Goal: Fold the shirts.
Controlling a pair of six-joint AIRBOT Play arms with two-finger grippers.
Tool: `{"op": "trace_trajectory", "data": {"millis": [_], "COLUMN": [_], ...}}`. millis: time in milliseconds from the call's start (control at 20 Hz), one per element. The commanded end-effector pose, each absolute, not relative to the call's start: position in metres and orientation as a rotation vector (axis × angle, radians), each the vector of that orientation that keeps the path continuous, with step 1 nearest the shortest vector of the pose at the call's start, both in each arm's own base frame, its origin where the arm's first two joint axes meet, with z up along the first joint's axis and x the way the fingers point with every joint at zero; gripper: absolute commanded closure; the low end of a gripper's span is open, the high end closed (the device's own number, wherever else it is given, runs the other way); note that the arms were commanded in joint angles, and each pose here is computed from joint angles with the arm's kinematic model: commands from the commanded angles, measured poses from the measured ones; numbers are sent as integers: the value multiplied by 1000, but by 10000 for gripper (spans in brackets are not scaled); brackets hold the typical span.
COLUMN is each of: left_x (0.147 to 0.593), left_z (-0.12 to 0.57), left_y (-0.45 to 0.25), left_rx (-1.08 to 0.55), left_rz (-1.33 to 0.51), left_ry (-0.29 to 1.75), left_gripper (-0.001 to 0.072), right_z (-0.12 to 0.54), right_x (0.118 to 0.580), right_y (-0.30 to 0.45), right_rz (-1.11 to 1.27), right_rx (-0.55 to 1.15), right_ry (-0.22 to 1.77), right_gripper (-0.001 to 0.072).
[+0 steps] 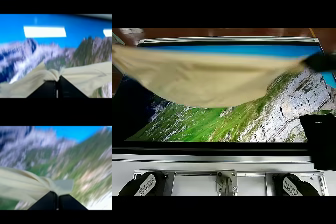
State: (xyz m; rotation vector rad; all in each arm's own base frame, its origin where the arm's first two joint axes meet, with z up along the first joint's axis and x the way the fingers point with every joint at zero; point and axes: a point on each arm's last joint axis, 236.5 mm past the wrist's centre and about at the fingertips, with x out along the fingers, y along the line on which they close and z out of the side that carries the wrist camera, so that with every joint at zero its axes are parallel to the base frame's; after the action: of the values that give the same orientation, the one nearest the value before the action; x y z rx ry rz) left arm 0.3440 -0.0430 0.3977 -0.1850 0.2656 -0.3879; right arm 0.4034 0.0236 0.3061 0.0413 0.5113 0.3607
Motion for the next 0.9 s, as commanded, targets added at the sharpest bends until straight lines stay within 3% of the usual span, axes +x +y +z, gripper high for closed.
{"op": "trace_trajectory", "data": {"millis": [0,150,450,700,850], "left_x": [226,160,113,128,162], "left_z": [583,615,584,527,475], "left_y": [-71,-88,-97,-96,-84], "left_rx": [-51,8,43,61,8], "left_rz": [-337,-307,-239,-245,-257], "left_ry": [-272,-387,-291,-56,142], "left_gripper": [671,672,672,671,671], "right_z": [540,585,545,483,403], "right_x": [303,223,146,149,179], "right_y": [13,8,-15,-27,-38], "right_rz": [131,4,-176,-193,-168], "right_rx": [-138,-189,-248,-184,-123], "right_ry": [-128,-258,-94,166,490], "right_gripper": [652,652,652,652,652]}}
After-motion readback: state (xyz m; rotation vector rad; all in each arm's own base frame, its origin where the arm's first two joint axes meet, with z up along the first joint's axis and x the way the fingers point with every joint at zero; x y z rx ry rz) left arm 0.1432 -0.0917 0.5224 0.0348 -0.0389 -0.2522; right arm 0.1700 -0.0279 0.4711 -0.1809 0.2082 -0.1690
